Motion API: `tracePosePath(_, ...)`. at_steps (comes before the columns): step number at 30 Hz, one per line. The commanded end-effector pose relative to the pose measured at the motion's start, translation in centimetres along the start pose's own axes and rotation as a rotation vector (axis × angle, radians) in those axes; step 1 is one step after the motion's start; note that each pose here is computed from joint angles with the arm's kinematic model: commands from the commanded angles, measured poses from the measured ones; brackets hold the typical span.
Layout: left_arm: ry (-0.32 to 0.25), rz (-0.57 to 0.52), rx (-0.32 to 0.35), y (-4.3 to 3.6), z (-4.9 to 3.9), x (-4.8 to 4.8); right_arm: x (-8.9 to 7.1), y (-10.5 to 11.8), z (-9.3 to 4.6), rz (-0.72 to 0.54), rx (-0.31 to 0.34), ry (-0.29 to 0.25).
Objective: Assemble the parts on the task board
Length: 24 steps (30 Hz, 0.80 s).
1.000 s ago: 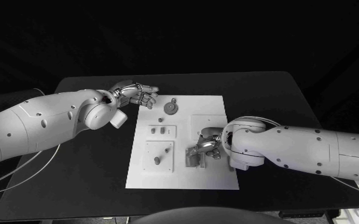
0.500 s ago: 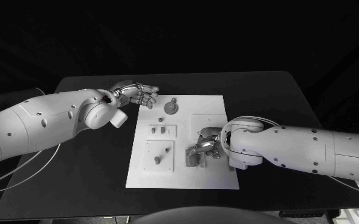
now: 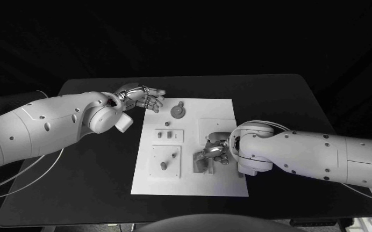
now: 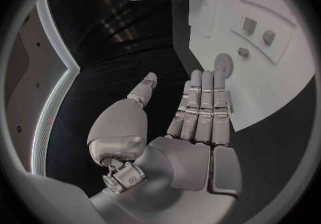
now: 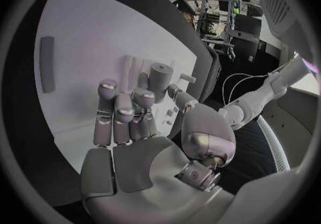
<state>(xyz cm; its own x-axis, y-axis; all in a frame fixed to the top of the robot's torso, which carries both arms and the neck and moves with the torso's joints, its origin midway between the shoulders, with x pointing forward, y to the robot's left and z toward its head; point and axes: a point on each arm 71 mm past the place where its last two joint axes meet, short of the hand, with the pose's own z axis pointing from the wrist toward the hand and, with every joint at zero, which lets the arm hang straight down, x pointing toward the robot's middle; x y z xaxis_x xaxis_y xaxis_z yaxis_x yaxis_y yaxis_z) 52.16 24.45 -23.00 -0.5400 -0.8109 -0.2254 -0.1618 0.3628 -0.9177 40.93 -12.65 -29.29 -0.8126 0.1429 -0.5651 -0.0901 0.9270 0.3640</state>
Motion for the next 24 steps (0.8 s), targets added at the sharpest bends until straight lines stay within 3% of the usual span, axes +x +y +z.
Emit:
tracePosePath(1,0.019,-0.001,0.005,-0.12,0.05,0.21,0.19,0.01,0.03,-0.024,-0.003,0.018)
tracePosePath(24,0.019,0.0,0.002,-0.09,0.06,0.2,0.17,-0.03,-0.13,-0.016,-0.012,0.007)
